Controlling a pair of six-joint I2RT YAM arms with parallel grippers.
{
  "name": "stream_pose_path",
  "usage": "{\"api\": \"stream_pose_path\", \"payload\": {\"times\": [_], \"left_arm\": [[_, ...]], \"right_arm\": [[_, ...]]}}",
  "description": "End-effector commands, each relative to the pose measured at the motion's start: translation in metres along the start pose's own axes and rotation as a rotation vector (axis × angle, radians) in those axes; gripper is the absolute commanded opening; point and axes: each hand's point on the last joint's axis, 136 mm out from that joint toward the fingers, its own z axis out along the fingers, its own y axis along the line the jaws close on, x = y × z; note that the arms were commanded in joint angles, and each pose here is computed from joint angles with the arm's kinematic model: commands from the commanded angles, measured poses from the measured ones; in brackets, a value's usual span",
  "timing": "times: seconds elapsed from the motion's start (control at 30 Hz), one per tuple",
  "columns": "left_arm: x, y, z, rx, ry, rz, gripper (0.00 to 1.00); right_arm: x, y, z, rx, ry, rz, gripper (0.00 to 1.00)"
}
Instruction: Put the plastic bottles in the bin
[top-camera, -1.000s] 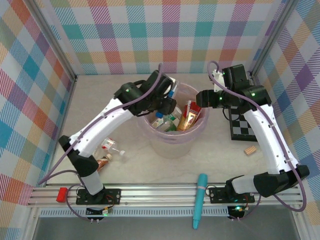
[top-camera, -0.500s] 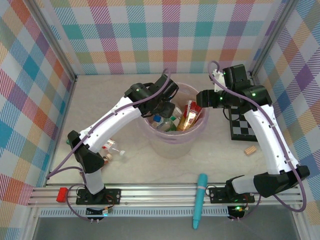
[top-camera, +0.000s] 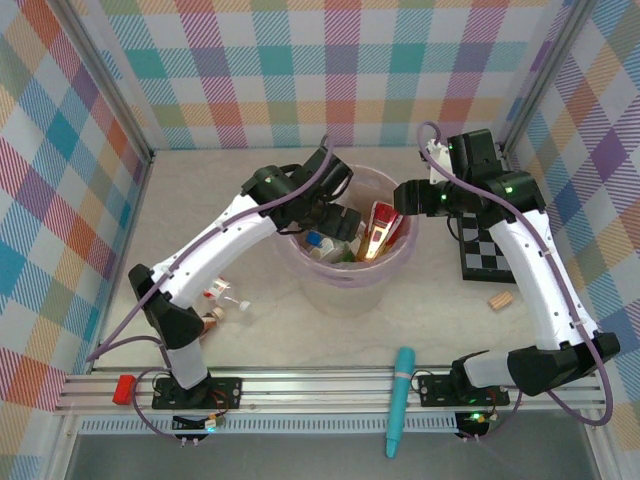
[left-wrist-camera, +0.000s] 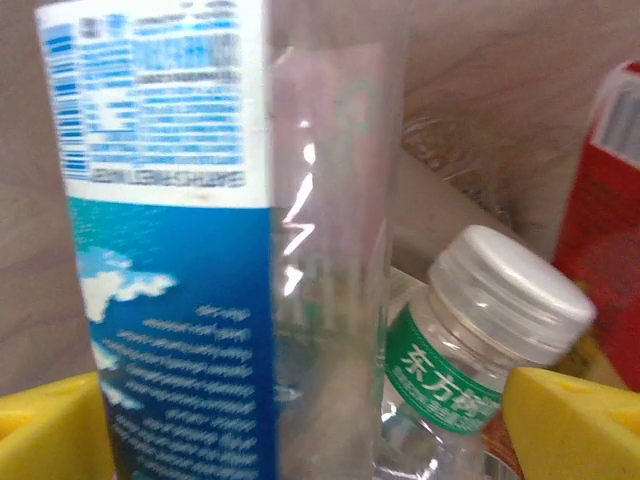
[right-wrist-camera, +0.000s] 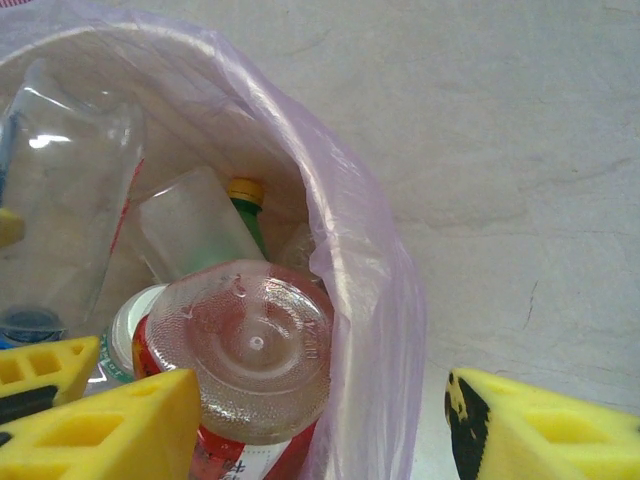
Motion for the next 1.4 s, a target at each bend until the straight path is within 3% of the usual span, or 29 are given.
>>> {"api": "stream_pose_path", "payload": {"times": [0.0, 0.23, 0.47, 0.63, 0.83, 0.97, 1.13, 1.37], "left_arm": [[-0.023, -0.007, -0.049, 0.085, -0.141, -0.014, 0.92], [-0.026, 0.011, -0.051, -0.017, -0.168, -0.006, 0.84], [-0.015, 0.016, -0.013, -0.07, -0.097, -0.01, 0.63], [-0.024, 0.02, -0.035, -0.053, -0.166, -0.048, 0.64], [-0.015, 0.057, -0.087, -0.111, -0.212, -0.134, 0.7], [0.017, 0.126, -0.102, -0.217, -0.198, -0.326, 0.77], [0.091, 0.215, -0.092, -0.345, -0.164, -0.658, 0.82], [0.186, 0.286, -0.062, -0.489, -0.142, -0.982, 0.87]], "right_arm": [[-0.008, 0.005, -0.008, -0.028, -0.043, -0.014, 0.66], [-0.011, 0.012, -0.011, -0.068, -0.052, -0.015, 0.66], [-0.007, 0.011, -0.008, -0.064, -0.04, -0.015, 0.66], [-0.007, 0.009, -0.009, -0.049, -0.039, -0.027, 0.66], [-0.009, 0.007, -0.002, -0.043, -0.033, -0.033, 0.67], [-0.011, 0.006, 0.004, -0.049, -0.024, -0.039, 0.67], [-0.016, 0.008, 0.01, -0.073, -0.016, -0.041, 0.67], [-0.019, 0.007, 0.016, -0.091, -0.004, -0.037, 0.67]]}}
